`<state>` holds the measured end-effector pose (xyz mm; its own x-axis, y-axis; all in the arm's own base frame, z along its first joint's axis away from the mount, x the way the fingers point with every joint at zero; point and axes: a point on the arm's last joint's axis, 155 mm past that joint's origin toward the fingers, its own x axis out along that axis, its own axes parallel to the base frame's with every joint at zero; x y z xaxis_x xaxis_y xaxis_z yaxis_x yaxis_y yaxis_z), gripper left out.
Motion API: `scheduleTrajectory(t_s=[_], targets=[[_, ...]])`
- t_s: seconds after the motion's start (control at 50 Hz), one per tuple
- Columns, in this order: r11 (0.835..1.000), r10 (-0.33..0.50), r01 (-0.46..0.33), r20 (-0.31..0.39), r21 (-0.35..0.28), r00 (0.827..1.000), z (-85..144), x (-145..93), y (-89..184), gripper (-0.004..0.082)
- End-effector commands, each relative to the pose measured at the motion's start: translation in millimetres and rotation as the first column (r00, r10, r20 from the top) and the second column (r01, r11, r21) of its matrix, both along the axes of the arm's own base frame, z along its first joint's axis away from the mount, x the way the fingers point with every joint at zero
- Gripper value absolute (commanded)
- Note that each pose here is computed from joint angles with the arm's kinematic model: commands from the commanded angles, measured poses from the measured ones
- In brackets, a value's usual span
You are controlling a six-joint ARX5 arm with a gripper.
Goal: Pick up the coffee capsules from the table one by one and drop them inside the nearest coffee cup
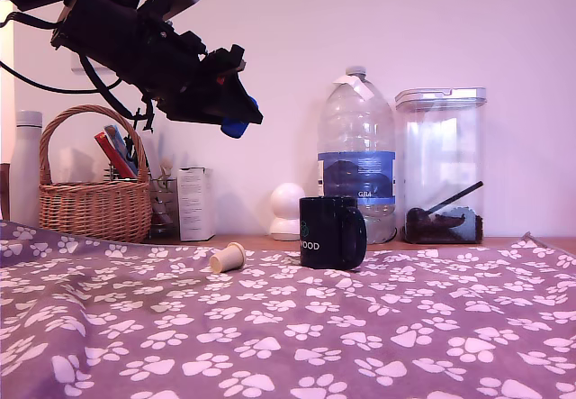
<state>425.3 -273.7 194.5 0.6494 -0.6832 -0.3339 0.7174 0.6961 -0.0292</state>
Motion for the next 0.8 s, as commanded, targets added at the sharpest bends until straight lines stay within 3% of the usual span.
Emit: scheduleTrajectory(t_s=[0.0,0.34,0.6,0.78], targets=[[1.000,0.011,-0.011,0.018,-0.018,1.000,8,1,2,0.0219],[1.000,0.011,-0.010,0.031,-0.025,0.999,11,2,1,0.0219],[0.998,0.006,0.000,0.096,-0.058,0.995,26,8,-3,0.0219],[0.997,-0.011,0.019,0.115,-0.068,0.993,19,11,-13,0.0219]])
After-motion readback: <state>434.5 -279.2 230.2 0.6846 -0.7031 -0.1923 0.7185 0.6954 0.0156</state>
